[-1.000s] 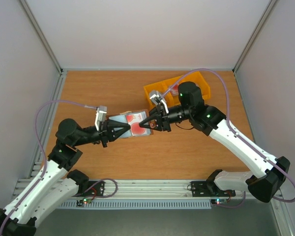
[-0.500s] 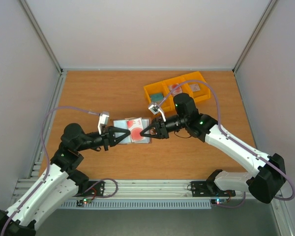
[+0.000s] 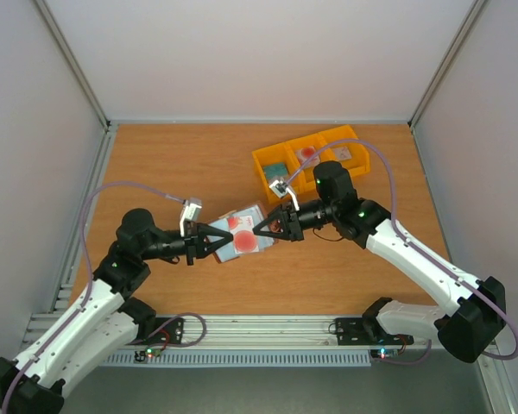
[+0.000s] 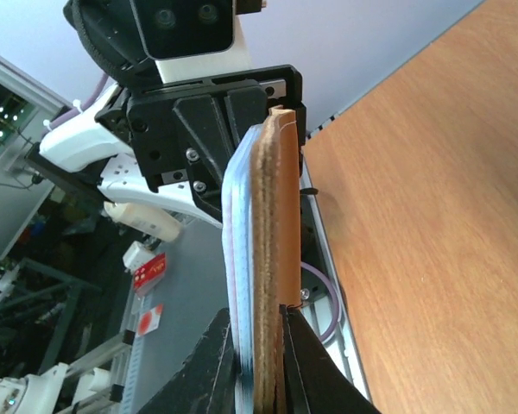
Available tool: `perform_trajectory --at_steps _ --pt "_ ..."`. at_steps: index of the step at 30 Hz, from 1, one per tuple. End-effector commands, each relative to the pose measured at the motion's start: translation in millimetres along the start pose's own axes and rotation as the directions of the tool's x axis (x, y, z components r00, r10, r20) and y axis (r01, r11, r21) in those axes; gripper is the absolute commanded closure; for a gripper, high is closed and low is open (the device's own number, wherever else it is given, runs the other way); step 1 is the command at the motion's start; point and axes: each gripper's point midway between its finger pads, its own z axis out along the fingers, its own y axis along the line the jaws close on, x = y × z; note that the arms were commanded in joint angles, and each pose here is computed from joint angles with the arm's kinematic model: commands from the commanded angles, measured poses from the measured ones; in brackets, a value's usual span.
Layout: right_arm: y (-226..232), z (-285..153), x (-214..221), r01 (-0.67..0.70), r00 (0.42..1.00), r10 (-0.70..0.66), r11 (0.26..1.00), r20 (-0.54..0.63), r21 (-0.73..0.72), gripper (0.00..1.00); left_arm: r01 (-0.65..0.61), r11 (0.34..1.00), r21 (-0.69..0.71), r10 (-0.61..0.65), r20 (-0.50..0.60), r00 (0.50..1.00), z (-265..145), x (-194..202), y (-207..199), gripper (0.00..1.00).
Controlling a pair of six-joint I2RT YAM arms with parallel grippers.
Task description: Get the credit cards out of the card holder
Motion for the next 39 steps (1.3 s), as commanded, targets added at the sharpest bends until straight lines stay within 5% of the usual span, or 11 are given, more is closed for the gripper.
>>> perform_trajectory --at_steps 1,8,11,18,22,26,30,39 --pt "14.1 -2.4 -10.1 0.049 0.999 -0.049 0.997 0.007 -0.055 0.96 -0.058 0.998 0.030 0.058 -0.010 0.998 -0.2 -7.1 -10.0 1.00" --pt "18.3 -4.6 -15.4 0.059 0.998 -0.058 0.996 0.024 -0.065 0.99 -0.072 0.992 0.102 0.068 0.041 0.997 -2.1 -15.3 -24.7 0.97" --pt "24.5 -3.3 -25.1 0.083 0.996 -0.079 0.992 0.042 -0.091 0.99 -0.076 0.991 0.110 0.067 0.087 0.994 -0.6 -24.6 -24.4 0.74" --pt "47.9 -10.1 -38.5 0.162 0.985 -0.151 0.978 0.084 -0.134 0.99 -0.057 0.998 0.027 0.053 0.127 0.991 2.4 -35.6 -8.4 0.65" --pt "52.1 -10.5 -43.7 0.187 0.980 -0.175 0.971 0.090 -0.146 0.99 -0.101 0.991 0.090 0.088 0.139 0.986 3.7 -43.3 -22.6 0.74" --pt "46.9 -9.8 -40.8 0.183 0.981 -0.174 0.975 0.081 -0.128 0.99 -0.079 0.995 0.053 0.071 0.135 0.988 4.8 -40.6 -12.7 0.99" --pt "34.1 -24.0 -40.7 0.148 0.984 -0.142 0.988 0.103 -0.051 0.99 -0.037 0.998 0.051 0.030 0.129 0.991 0.5 -37.5 -13.1 1.00" --pt "-36.6 -66.0 4.8 -0.163 0.977 0.125 0.960 0.171 0.229 0.99 0.083 0.993 -0.085 -0.070 0.145 0.987 -6.2 -30.5 23.2 1.00"
